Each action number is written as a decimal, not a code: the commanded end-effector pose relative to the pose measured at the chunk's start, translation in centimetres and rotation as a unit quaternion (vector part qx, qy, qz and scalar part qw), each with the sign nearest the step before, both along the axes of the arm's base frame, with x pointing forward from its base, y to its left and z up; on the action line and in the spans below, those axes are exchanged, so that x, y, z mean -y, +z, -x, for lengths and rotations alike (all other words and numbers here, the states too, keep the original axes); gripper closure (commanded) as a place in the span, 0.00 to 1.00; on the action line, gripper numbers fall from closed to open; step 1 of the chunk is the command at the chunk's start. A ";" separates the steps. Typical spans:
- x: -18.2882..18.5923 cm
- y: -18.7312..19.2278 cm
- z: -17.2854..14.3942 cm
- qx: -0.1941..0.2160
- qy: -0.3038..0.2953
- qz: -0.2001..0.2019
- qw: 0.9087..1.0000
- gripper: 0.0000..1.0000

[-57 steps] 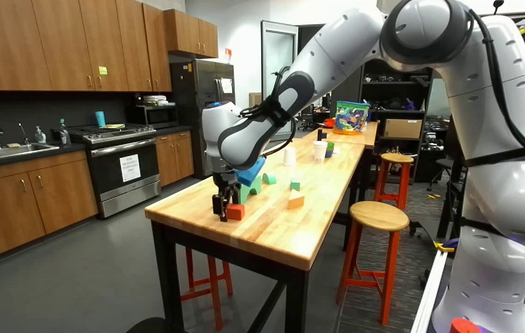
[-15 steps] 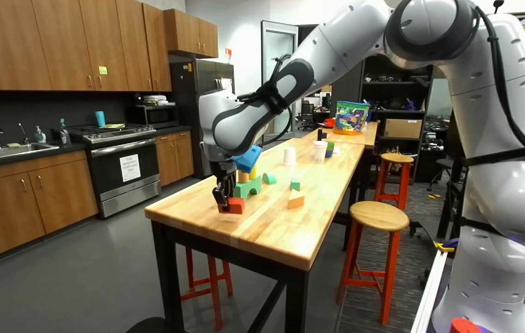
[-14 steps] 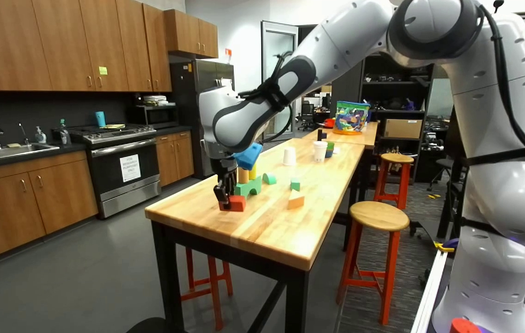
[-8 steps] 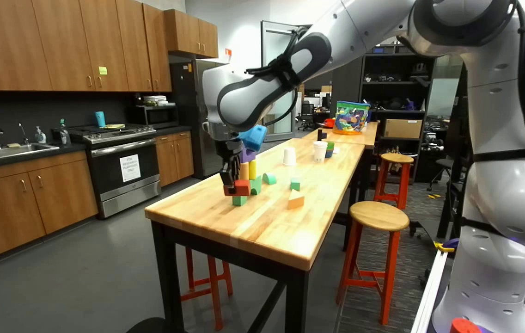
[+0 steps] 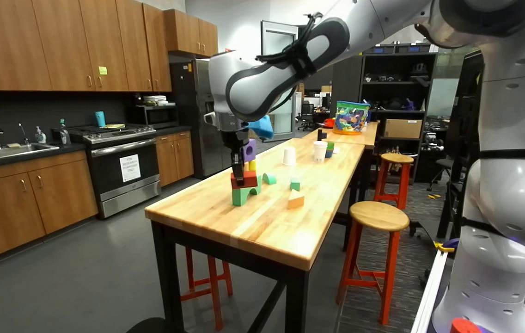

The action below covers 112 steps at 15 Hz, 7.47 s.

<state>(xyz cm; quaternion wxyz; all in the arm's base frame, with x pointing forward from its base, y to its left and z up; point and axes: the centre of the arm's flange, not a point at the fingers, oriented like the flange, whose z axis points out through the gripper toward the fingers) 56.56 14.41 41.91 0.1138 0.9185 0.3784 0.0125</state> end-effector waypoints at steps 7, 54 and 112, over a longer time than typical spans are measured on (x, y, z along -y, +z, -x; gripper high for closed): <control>2.2 2.1 2.5 0.005 0.077 0.018 0.997 0.84; 3.9 13.2 1.8 0.046 0.327 0.066 0.942 0.84; 6.2 19.0 -5.3 0.020 0.304 0.017 0.952 0.84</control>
